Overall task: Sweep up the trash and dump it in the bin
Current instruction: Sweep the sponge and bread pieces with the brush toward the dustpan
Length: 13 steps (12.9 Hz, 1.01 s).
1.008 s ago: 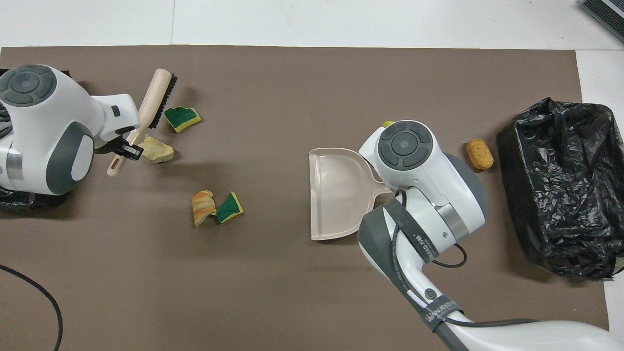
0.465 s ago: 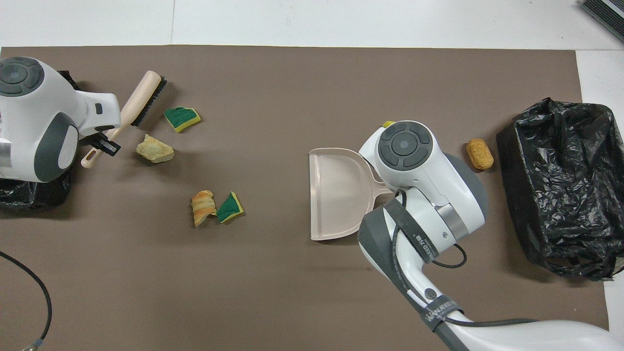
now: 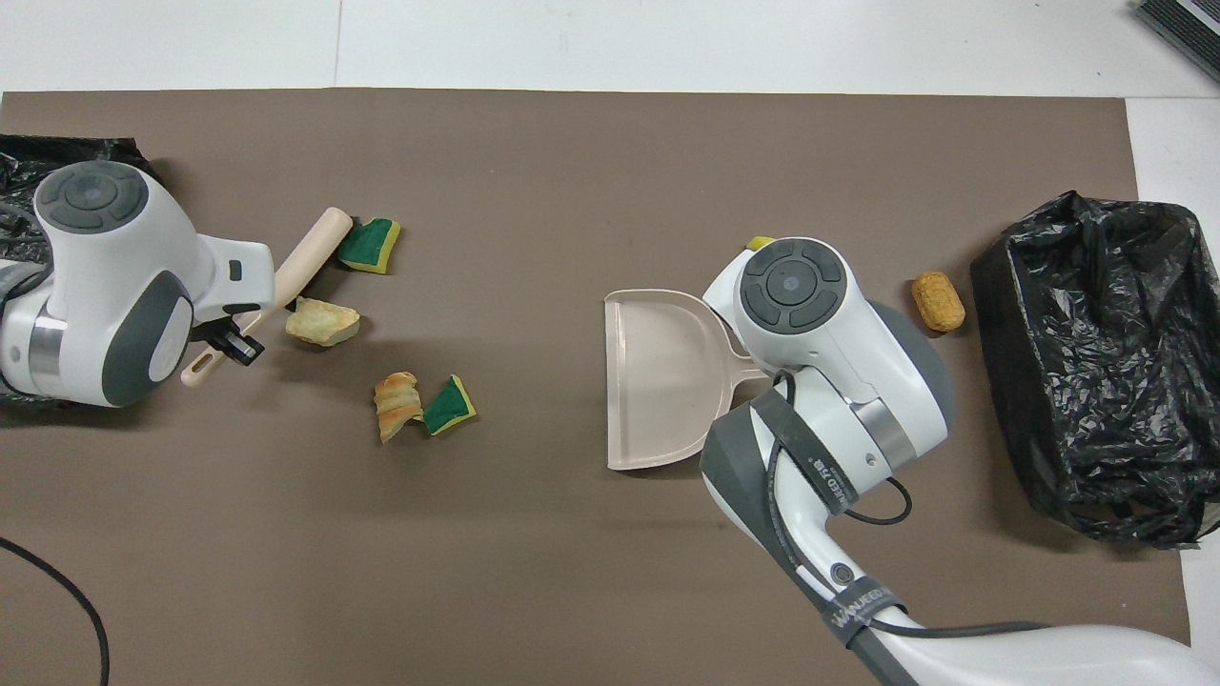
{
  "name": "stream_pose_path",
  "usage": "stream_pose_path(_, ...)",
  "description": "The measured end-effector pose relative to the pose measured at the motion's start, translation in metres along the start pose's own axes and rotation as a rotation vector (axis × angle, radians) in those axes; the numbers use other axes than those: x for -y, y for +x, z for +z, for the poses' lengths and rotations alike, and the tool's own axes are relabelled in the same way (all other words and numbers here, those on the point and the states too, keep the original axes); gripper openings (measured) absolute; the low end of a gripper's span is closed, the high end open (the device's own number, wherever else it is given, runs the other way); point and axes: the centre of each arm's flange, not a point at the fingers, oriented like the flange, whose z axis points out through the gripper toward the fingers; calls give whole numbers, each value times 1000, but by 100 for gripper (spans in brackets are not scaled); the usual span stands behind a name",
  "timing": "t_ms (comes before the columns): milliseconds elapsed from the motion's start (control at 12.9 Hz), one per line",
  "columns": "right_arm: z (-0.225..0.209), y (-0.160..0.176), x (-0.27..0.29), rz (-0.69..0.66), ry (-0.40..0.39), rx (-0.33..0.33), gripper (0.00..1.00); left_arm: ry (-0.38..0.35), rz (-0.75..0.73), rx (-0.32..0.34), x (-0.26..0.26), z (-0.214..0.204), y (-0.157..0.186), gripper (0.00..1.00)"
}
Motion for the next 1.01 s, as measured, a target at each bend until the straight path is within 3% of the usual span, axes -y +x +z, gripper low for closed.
stream_pose_path(620, 0, 0, 1, 2, -1, 0, 32, -66, -74, 53, -161, -28, 7, 26)
stream_pose_path(1008, 0, -1, 3, 5, -1, 1, 32, -80, -236, 50, -167, -65, -10, 26)
